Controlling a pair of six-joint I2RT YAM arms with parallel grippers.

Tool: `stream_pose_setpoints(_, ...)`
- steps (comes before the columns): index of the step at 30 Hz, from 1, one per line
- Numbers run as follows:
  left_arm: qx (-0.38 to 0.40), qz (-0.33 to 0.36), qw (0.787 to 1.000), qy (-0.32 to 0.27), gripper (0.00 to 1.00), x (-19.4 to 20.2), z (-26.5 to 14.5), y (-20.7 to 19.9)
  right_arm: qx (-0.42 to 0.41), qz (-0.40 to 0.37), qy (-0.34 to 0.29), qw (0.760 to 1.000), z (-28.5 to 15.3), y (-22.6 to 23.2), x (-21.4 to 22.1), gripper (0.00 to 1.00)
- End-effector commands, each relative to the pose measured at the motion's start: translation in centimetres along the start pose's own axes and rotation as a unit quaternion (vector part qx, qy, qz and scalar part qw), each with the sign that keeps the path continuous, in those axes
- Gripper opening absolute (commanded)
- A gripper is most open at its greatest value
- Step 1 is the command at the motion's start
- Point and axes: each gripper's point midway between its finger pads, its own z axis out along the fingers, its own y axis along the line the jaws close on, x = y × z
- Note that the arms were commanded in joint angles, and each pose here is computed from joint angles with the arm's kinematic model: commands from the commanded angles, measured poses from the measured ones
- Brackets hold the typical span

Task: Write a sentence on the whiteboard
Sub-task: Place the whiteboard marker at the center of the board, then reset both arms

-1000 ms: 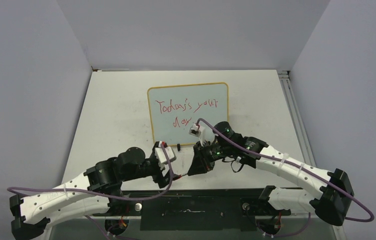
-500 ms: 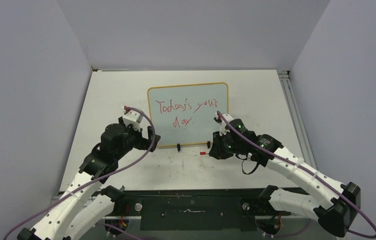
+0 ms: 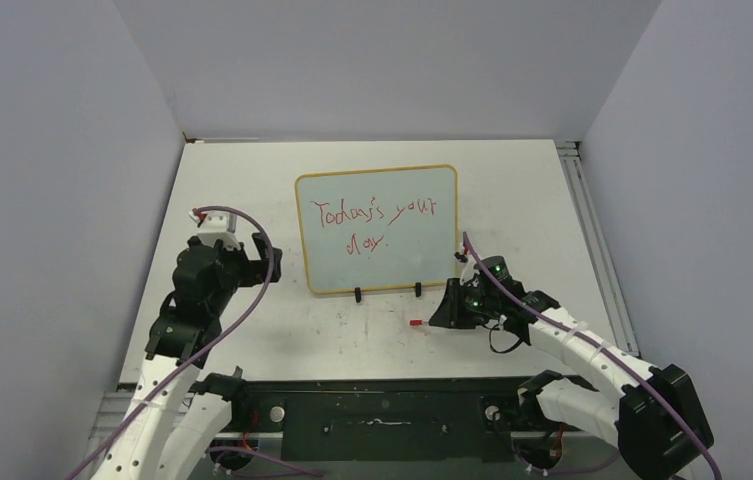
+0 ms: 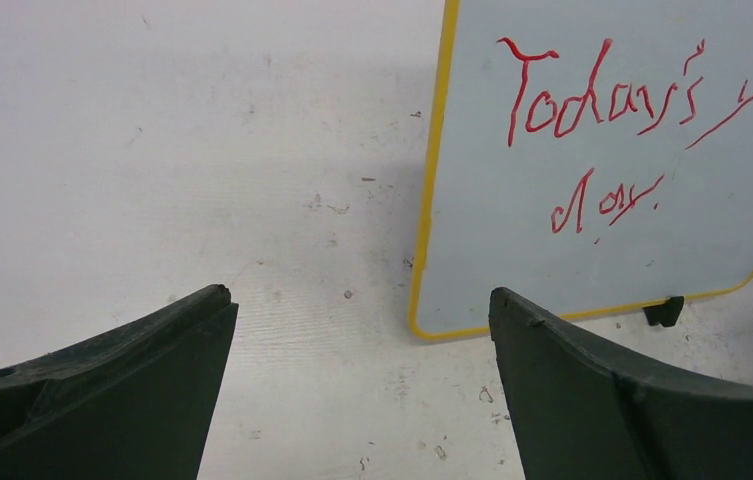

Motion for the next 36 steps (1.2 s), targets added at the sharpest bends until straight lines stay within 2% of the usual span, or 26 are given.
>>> stream_pose_setpoints(1, -0.035, -0.006, 0.998, -0.054, 0.97, -3.1, -1.3, 1.0, -0.04, 0.009, -0.046, 0.998, 0.8, 0.5, -2.1, 0.14)
stream_pose_setpoints(6, -0.055, -0.007, 0.996, -0.07, 0.97, -3.4, -1.9, 1.8, 0.014, 0.034, -0.06, 0.998, 1.2, -2.2, -2.1, 0.28)
stream_pose_setpoints(8, -0.06, -0.008, 0.996, -0.071, 0.97, -3.4, -2.0, 2.0, 0.039, 0.039, -0.069, 0.996, 1.0, -3.2, -2.4, 0.49)
stream_pose_setpoints(9, -0.063, -0.01, 0.995, -0.073, 0.97, -3.6, -2.1, 2.1, 0.047, 0.038, -0.074, 0.995, 0.8, -3.4, -2.7, 0.56)
stream_pose_setpoints(15, -0.077, -0.017, 0.993, -0.087, 0.97, -3.9, -2.5, 2.7, 0.089, 0.029, -0.115, 0.989, -1.0, -4.1, -4.6, 0.8)
stream_pose_setpoints(16, -0.082, -0.019, 0.993, -0.087, 1.0, -3.9, -2.6, 2.8, 0.098, 0.029, -0.123, 0.987, -1.4, -4.3, -5.0, 0.85)
stream_pose_setpoints(17, -0.088, -0.021, 0.992, -0.088, 0.97, -3.9, -2.7, 3.1, 0.108, 0.026, -0.136, 0.985, -1.9, -4.4, -5.6, 0.95)
stream_pose_setpoints(18, -0.095, -0.022, 0.991, -0.09, 0.96, -4.0, -2.8, 3.3, 0.119, 0.025, -0.147, 0.982, -2.5, -4.6, -6.2, 0.99)
stream_pose_setpoints(21, -0.11, -0.024, 0.989, -0.1, 0.96, -4.3, -3.2, 3.9, 0.164, 0.016, -0.187, 0.968, -4.5, -5.3, -7.9, 0.9)
stream_pose_setpoints(27, -0.165, -0.056, 0.976, -0.128, 0.96, -5.5, -4.6, 5.6, 0.27, -0.005, -0.303, 0.914, -10.9, -6.6, -12.6, 0.9)
stream_pose_setpoints(31, -0.189, -0.069, 0.969, -0.142, 0.96, -6.4, -5.6, 6.3, 0.285, -0.026, -0.405, 0.868, -16.2, -5.3, -15.7, 0.9)
stream_pose_setpoints(36, -0.17, -0.058, 0.971, -0.158, 0.96, -6.9, -6.3, 5.8, 0.274, -0.067, -0.506, 0.815, -21.6, -3.4, -17.4, 0.9)
